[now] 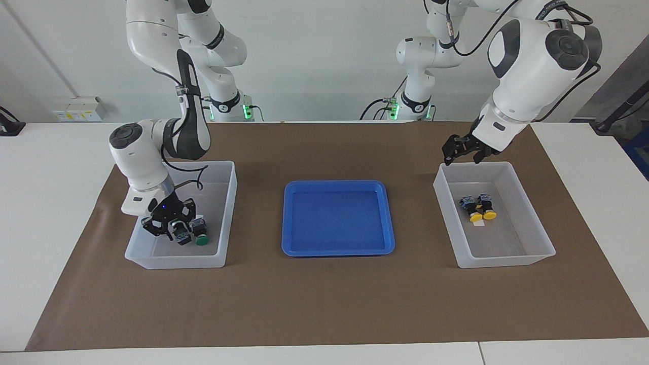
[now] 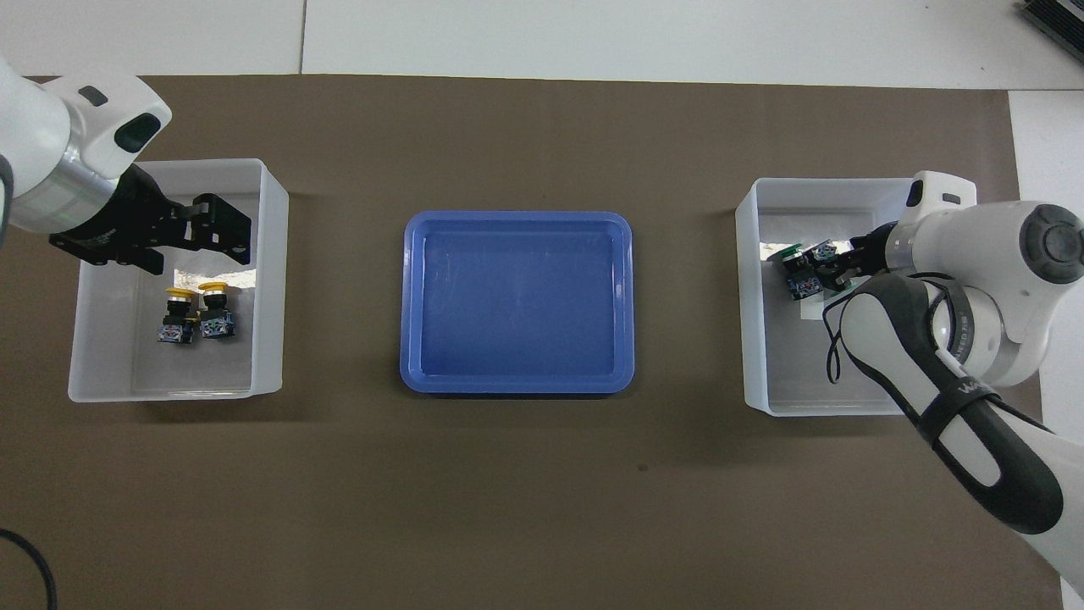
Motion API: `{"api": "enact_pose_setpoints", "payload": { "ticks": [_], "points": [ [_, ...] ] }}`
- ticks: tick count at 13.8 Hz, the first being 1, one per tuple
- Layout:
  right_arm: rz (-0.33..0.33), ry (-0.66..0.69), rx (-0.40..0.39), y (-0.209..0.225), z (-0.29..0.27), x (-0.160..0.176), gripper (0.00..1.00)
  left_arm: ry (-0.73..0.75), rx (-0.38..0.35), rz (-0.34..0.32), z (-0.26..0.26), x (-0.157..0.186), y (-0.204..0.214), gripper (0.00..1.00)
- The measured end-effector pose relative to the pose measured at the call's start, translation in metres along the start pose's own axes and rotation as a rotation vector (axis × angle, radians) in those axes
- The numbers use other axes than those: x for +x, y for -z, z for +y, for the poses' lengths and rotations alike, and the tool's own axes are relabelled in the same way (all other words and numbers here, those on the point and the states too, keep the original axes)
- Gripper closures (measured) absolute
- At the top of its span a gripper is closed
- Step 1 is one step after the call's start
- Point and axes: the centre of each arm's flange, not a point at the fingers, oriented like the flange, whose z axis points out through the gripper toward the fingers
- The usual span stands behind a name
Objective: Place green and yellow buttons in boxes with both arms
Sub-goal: 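Open the right gripper to release the green button in the box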
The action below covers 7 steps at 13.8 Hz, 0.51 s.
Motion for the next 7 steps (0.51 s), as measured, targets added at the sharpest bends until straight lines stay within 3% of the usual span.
{"api": "enact_pose_setpoints", "payload": {
  "ticks": [3, 7],
  "points": [
    [0.013, -0.031, -0.007, 0.007, 0.001, 0.005, 0.0, 0.018, -0.003, 0.012, -0.012, -0.001, 0.007, 0.0],
    [0.042, -0.263, -0.009, 0.059, 0.003, 0.026, 0.0, 0.025, -0.008, 0.035, -0.015, 0.002, 0.009, 0.0]
  ]
}}
